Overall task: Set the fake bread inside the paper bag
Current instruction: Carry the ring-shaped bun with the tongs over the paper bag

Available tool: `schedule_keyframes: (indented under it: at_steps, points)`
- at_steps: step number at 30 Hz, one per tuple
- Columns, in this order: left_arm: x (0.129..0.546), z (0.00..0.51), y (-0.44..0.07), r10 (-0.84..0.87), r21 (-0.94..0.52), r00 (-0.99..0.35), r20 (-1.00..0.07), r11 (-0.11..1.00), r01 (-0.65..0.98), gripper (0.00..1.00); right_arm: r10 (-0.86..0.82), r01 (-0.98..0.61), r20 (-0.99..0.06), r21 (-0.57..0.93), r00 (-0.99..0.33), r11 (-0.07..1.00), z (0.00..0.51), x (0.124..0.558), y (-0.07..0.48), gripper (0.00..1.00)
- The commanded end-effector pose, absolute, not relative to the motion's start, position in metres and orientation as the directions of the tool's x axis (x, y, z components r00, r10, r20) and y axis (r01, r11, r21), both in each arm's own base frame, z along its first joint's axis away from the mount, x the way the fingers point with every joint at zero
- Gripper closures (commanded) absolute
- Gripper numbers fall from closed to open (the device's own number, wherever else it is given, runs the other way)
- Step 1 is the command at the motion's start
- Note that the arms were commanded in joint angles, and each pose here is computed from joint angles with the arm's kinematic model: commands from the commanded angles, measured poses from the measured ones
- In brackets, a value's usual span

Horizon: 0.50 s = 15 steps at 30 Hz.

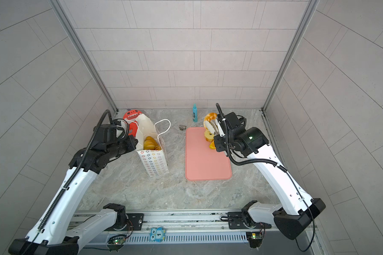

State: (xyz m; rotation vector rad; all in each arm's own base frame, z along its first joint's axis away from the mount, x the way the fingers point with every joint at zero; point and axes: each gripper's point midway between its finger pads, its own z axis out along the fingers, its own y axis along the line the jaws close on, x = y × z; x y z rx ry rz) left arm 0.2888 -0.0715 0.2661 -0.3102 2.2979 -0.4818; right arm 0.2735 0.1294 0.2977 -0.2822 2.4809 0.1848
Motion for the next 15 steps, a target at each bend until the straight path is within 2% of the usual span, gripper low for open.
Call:
schedule_keyframes:
  at_steps: [1, 15]
  points:
    - [0.282, 0.266, -0.066, -0.357, -0.414, -0.691, -0.629, 0.906, -0.092, 0.94, -0.159, -0.246, -0.633, 0.052, -0.758, 0.968, 0.312, 0.277, 0.128, 0.72]
    - [0.283, 0.265, -0.066, -0.358, -0.412, -0.691, -0.628, 0.906, -0.095, 0.94, -0.154, -0.317, -0.695, 0.111, -0.702, 0.942, 0.354, 0.278, 0.146, 0.72]
